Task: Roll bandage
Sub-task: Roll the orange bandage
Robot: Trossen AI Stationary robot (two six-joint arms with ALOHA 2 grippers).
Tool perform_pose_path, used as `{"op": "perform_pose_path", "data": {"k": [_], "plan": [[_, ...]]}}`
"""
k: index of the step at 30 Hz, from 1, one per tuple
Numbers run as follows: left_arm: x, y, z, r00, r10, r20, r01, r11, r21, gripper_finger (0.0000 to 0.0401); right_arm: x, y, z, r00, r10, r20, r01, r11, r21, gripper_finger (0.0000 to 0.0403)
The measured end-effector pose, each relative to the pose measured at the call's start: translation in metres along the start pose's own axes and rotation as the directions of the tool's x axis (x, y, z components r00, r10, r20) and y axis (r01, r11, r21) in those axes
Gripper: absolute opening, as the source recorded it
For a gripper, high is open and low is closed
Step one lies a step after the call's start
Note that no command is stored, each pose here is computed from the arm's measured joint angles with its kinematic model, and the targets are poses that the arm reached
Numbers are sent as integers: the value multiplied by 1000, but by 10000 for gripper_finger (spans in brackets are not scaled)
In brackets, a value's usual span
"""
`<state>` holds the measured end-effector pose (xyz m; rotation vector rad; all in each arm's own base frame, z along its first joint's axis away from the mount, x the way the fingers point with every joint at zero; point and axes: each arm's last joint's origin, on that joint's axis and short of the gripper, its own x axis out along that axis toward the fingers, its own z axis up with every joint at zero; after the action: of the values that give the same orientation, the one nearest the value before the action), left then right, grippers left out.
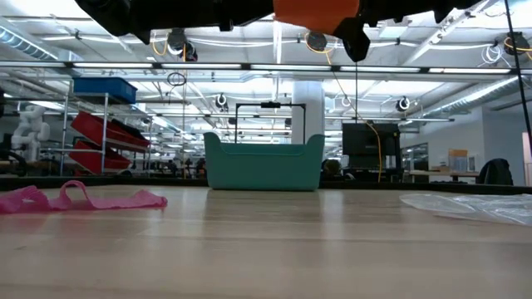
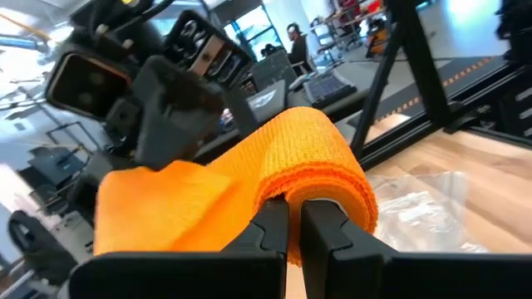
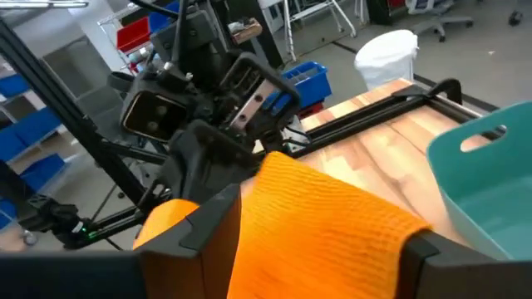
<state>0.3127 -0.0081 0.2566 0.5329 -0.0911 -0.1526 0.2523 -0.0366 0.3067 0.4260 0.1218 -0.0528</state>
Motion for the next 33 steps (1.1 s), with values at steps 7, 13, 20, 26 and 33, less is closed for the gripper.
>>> {"op": "perform_pose_path", "data": {"k": [7, 13, 20, 26, 33], "plan": [[1, -4, 4, 1000, -9, 16, 9, 1000, 13, 7, -2, -3, 4, 999, -25, 30, 26, 999, -26, 192], [3, -1, 8, 1000, -3, 26, 2, 1000, 28, 7, -5, -5, 6, 995, 95, -19, -91, 981, 173, 192], [3, -2, 7, 1000, -9, 16, 9, 1000, 27, 7, -12, -6, 9, 992, 120, -37, -107, 962, 251, 192], [3, -5, 9, 1000, -17, 17, 17, 999, 33, 7, -26, -12, 14, 1000, -11, -13, 14, 976, 219, 192], [3, -5, 9, 1000, -14, 21, 13, 999, 35, 7, -24, -5, 5, 996, 19, -84, -6, 987, 158, 192]]}}
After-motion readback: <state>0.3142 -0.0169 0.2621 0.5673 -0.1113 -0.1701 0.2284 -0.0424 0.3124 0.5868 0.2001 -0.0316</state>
